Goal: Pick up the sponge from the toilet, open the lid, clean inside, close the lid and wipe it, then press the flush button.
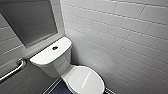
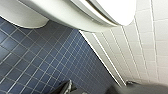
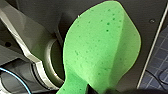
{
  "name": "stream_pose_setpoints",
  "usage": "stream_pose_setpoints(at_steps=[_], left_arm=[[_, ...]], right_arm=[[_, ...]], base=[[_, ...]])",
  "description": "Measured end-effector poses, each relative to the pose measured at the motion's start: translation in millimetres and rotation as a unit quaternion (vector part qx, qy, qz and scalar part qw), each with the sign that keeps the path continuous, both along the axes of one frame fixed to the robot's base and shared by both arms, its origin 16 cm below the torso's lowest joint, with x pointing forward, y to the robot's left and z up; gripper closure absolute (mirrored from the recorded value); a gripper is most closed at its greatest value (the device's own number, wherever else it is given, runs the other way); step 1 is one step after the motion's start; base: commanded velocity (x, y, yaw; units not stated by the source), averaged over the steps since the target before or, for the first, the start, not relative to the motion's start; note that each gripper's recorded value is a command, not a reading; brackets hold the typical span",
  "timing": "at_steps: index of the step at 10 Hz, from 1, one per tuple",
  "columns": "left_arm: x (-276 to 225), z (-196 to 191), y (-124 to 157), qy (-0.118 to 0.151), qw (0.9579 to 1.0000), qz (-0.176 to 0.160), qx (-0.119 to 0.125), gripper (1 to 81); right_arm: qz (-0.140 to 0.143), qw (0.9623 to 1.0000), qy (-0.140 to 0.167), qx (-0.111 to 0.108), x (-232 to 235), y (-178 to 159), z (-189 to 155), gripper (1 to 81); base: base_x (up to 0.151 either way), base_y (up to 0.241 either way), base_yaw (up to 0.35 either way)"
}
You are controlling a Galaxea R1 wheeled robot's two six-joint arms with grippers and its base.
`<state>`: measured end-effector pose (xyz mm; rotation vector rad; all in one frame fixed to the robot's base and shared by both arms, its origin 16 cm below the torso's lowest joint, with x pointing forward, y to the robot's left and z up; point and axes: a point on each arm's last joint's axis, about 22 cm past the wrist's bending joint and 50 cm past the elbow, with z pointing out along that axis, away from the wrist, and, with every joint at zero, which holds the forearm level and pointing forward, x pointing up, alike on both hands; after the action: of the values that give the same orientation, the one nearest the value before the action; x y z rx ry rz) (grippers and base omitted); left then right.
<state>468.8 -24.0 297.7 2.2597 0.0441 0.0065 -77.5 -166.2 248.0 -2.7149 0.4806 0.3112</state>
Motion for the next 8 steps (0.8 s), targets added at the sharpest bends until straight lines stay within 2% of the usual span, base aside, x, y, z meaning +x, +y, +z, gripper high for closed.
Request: stream_pose_setpoints(at_steps=[2,4,6,8], left_arm=[[17.7,-8.4,-7.4,0.014,0.9989,0.043,0.009,1.0],[31.4,-2.0,-30.3,0.026,0.9971,0.071,-0.003,1.0],[56.3,-3.4,-28.5,0.044,0.9921,0.117,0.0,1.0],[79.5,-8.3,-22.1,0.047,0.9877,0.149,0.01,1.0]], right_arm=[[0.0,1.0,0.0,0.0,0.0,0.1,0.0,81.1],[0.0,1.0,0.0,0.0,0.1,0.5,0.0,81.1],[0.0,1.0,0.001,0.0,-0.1,0.4,0.0,81.1],[0.001,1.0,0.002,-0.001,0.6,0.0,-0.9,81.1]], base=[[0.0,0.0,0.0],[0.0,0.0,0.0],[0.0,0.0,0.0],[0.0,0.0,0.0]])
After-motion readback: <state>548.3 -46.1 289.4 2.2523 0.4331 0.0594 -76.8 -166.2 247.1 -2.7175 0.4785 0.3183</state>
